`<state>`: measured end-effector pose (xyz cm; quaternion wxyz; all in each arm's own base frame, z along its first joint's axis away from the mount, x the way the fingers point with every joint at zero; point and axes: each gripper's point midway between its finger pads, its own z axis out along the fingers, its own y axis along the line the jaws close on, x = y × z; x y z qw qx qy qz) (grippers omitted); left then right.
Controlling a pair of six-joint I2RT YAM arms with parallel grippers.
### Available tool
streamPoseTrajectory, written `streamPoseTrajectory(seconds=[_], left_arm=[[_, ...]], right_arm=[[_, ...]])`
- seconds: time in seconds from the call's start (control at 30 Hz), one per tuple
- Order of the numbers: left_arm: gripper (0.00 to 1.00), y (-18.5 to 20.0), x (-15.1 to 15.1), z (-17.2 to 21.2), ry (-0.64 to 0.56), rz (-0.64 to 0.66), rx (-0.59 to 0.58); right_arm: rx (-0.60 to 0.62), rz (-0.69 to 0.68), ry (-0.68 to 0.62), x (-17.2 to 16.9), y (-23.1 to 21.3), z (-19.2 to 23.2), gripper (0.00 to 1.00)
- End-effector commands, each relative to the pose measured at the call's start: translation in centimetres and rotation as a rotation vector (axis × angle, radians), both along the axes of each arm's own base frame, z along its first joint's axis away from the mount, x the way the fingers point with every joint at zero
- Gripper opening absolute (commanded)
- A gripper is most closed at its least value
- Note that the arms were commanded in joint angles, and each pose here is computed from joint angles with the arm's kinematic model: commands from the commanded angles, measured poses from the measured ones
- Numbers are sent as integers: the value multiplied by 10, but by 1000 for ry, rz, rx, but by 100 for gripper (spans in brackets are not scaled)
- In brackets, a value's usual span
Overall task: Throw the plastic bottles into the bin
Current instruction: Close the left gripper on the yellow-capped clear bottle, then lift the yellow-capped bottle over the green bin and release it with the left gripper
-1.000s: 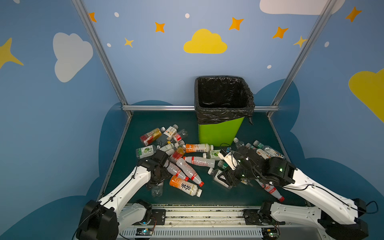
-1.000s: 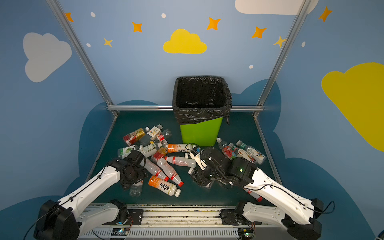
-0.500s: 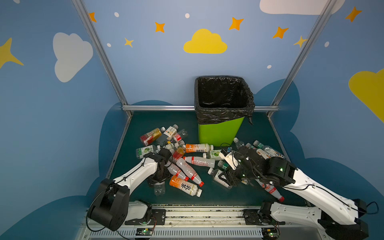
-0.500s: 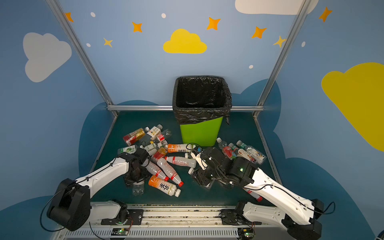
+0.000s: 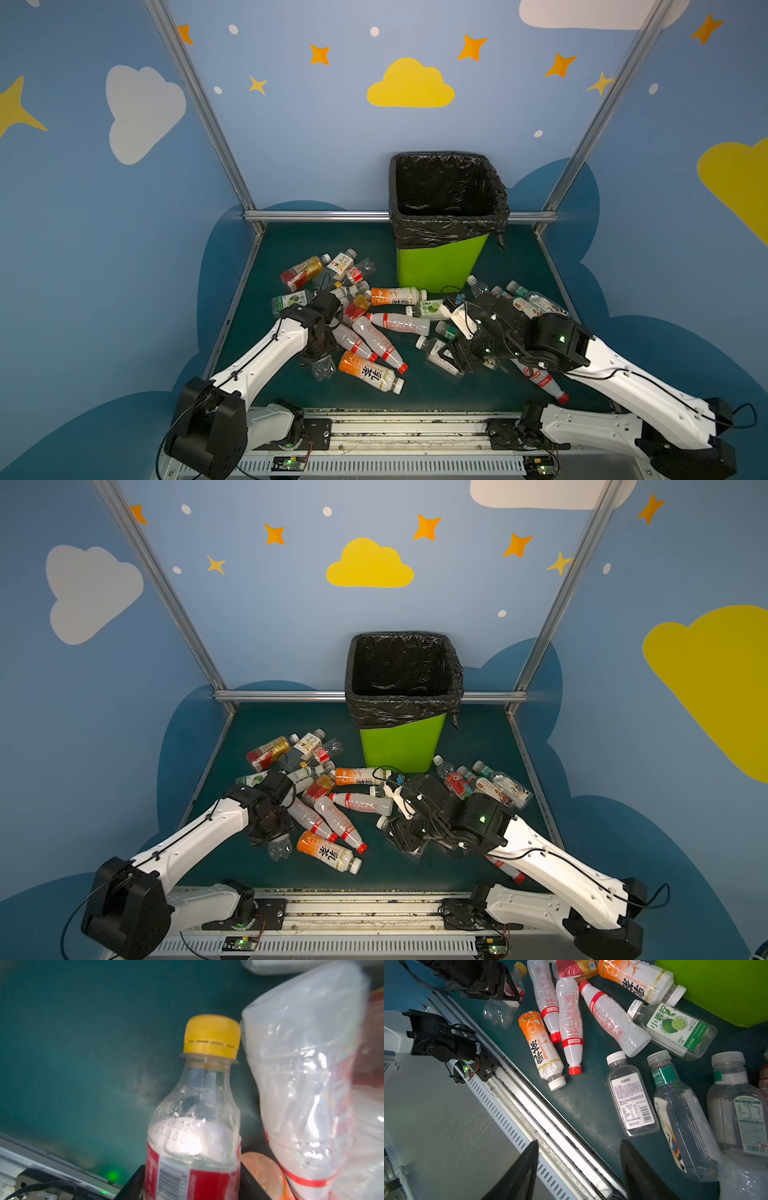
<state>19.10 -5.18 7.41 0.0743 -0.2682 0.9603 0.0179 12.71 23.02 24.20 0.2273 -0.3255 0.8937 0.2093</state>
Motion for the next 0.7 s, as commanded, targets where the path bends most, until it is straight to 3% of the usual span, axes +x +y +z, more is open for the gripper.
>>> streamPoseTrajectory(seconds=[0.0, 0.2, 0.33, 0.5, 0.67], left_arm=[[62, 12, -4, 27, -47, 22, 32], [62, 19, 2, 87, -227, 66, -16], [62, -10, 44, 181, -485, -15, -182], [62, -93, 123, 322, -794, -279, -459], [62, -203, 201, 396, -932, -613, -567]], right_arm=[[-7, -7, -8, 4, 1, 6, 63], [-22, 6, 15, 7, 13, 0, 63], [-28, 10, 26, 10, 19, -2, 63], [-42, 21, 20, 16, 26, 2, 63], [-39, 19, 17, 23, 32, 4, 63]])
